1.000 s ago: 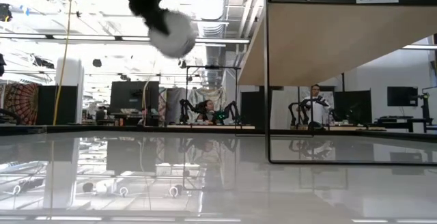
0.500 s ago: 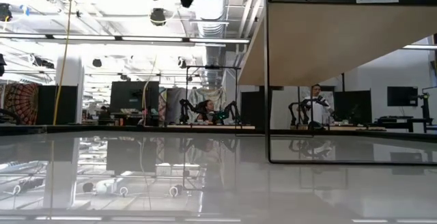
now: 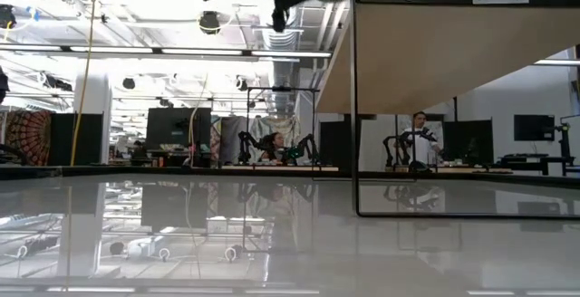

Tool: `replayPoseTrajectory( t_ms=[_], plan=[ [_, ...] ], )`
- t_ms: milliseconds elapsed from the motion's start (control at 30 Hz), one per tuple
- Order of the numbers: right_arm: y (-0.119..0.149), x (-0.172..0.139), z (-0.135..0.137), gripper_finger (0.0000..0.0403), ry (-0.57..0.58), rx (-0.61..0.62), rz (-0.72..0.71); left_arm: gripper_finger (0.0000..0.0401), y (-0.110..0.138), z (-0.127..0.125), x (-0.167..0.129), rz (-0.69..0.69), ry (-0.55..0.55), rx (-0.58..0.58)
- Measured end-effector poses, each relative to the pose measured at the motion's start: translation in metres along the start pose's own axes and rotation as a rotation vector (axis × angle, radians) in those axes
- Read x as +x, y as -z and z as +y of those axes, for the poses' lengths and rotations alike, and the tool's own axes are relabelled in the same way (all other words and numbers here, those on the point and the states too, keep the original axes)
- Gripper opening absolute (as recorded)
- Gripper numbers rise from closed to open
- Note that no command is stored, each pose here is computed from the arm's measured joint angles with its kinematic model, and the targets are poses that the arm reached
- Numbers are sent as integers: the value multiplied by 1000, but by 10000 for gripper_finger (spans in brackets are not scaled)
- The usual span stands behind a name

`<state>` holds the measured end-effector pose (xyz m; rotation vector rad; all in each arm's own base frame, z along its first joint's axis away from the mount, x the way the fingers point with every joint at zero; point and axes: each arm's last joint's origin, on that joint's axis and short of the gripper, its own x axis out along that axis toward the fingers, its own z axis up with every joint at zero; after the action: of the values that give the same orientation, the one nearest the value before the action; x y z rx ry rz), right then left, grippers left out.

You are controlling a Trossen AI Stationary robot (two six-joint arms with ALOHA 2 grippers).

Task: Stack canned seafood by type on shelf
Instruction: Stack the green tuna can on top of the green tuna can

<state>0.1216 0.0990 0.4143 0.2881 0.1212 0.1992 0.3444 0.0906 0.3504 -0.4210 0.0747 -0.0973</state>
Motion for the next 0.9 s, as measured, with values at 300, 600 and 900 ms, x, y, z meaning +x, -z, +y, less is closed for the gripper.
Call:
replayPoseTrajectory(
  t_ms=[300, 600, 900],
  plan=[
    [2, 3, -13, 260, 91, -44, 32, 132, -1, 10, 23, -7, 33, -134],
    [-5, -2, -17, 260, 94, -69, -10, 133, 4, 6, 33, 54, 40, -201],
    [-5, -3, -18, 260, 94, -125, -9, 133, 10, 0, 36, 88, 19, -251]
  ],
)
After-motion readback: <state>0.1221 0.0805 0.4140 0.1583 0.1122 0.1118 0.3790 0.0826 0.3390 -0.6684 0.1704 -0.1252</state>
